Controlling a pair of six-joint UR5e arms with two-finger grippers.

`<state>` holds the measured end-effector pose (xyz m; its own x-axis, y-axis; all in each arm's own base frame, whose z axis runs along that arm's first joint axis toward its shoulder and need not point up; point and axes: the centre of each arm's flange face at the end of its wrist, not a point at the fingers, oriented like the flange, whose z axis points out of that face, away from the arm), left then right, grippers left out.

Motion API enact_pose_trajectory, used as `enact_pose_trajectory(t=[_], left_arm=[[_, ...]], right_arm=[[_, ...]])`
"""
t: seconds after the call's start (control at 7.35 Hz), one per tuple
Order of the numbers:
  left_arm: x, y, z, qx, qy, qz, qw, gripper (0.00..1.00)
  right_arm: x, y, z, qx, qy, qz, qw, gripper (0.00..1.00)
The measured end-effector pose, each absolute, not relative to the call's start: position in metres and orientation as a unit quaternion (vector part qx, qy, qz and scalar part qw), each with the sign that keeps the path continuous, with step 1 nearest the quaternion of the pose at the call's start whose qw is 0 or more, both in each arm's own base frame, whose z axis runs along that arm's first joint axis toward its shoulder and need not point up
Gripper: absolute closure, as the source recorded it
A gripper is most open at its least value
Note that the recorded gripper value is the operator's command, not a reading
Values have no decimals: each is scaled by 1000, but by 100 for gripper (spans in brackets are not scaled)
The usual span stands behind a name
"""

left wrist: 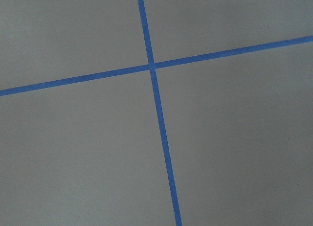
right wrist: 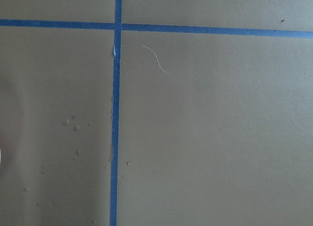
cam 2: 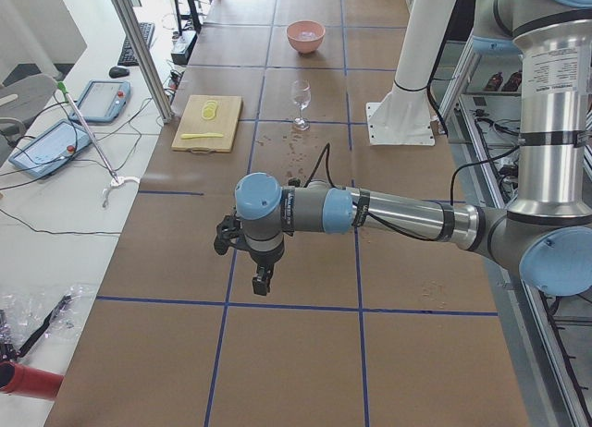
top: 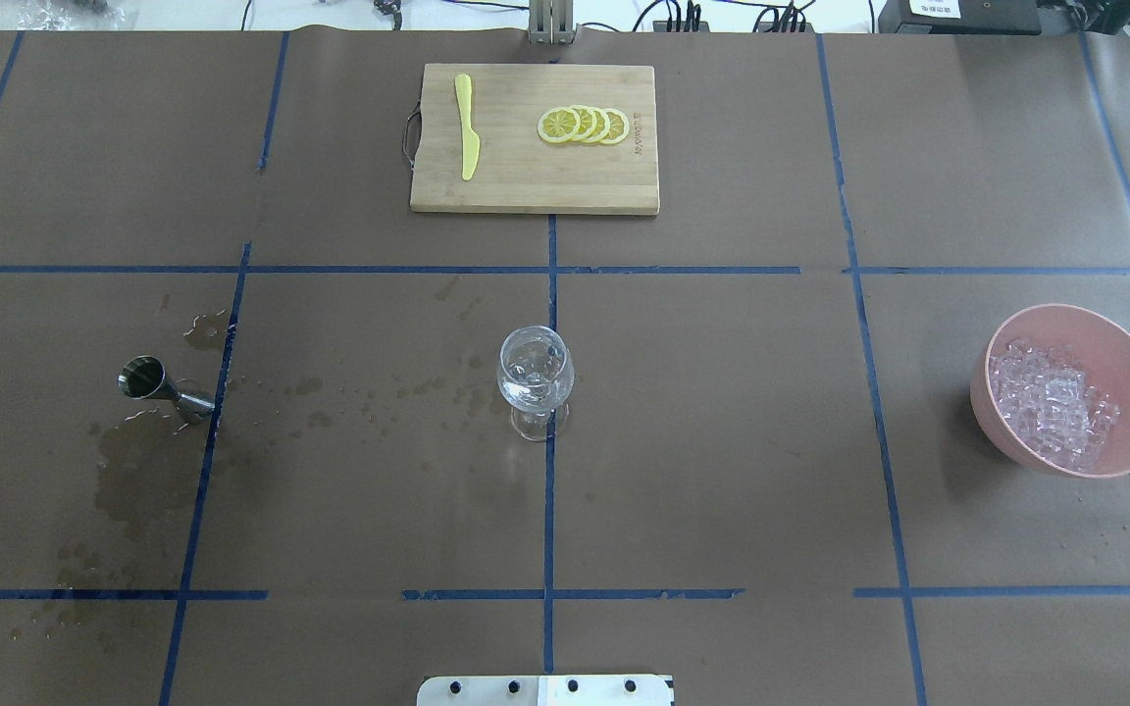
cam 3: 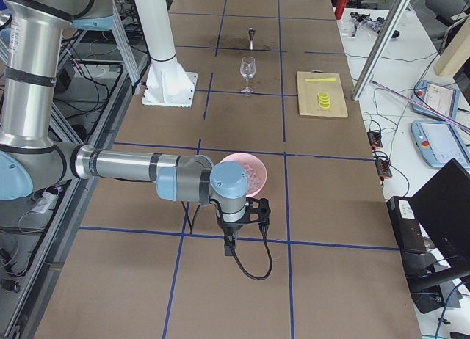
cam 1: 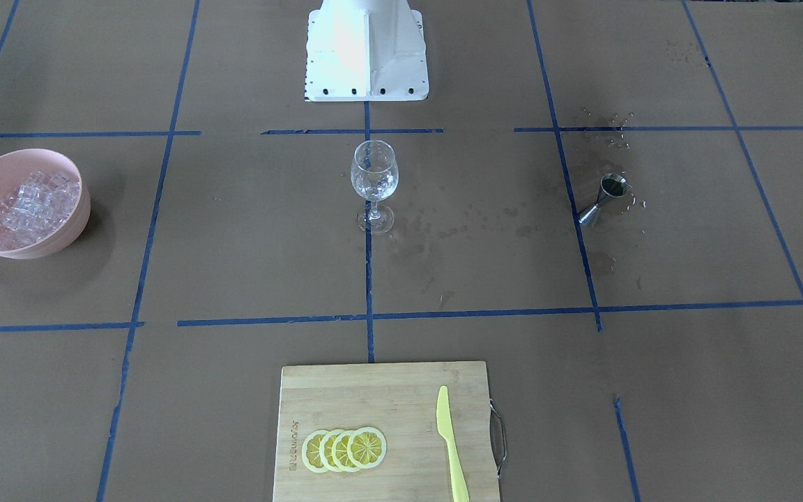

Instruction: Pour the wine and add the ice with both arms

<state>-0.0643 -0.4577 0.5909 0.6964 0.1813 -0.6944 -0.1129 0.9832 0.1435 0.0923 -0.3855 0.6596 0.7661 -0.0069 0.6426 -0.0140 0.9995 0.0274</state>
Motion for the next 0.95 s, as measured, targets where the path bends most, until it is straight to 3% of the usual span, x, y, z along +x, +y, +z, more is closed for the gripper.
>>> enact_pose_trajectory(t=[0.54,0.95], left_arm=[[-66,-472,578,69,362,92,925,0],[-71,-489,552,164,312,129,927,0]], right_arm=[[90,-392,647,25,-353,1,935,0],[88,-415,615,77,-370,-18,926,0]])
